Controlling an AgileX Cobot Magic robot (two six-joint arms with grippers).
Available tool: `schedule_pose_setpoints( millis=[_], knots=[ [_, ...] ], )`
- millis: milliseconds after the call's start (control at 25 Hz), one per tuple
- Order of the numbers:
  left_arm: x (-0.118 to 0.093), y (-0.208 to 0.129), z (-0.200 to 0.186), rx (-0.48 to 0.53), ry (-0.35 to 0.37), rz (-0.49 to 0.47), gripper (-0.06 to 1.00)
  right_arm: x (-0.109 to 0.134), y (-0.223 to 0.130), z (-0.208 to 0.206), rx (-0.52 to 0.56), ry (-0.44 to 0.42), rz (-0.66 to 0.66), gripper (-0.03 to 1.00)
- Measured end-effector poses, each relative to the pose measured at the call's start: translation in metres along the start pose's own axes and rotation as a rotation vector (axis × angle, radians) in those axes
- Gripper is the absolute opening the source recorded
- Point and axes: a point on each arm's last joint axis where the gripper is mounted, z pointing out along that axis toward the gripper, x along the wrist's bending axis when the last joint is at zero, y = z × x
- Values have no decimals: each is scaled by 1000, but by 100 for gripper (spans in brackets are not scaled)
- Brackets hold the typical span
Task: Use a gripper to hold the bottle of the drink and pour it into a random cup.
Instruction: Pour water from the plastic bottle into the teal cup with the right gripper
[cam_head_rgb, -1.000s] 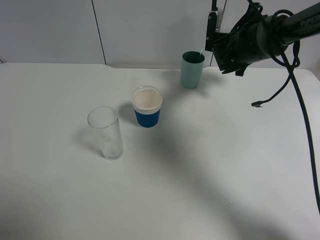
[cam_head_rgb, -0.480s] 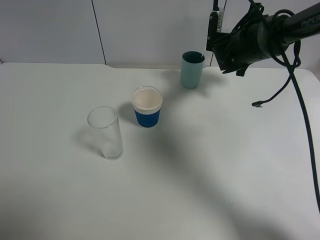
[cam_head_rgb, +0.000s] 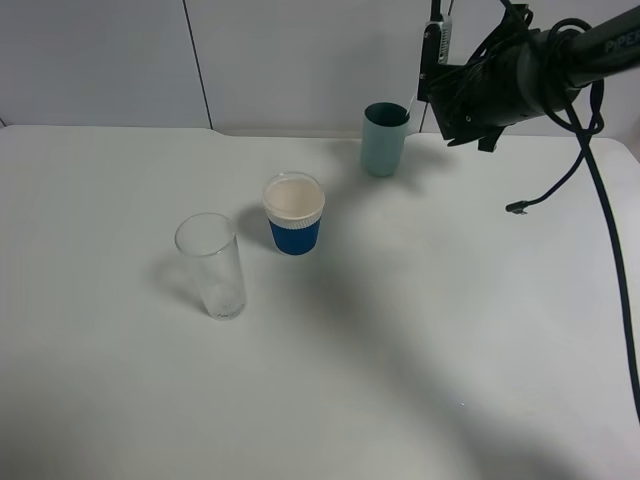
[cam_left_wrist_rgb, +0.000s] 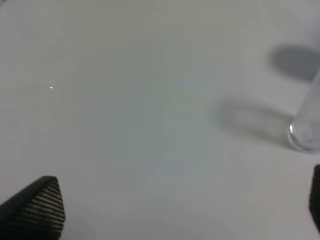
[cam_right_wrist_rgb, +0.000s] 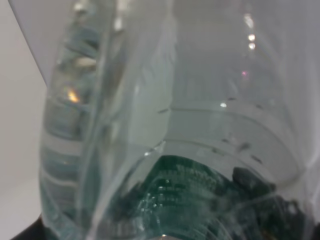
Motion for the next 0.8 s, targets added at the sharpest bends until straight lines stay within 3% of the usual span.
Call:
schedule_pose_setpoints(
  millis=[800],
  knots=[
    [0, 0, 0, 0, 0, 0, 99, 0, 0, 0, -4, 4, 26, 53]
  ],
)
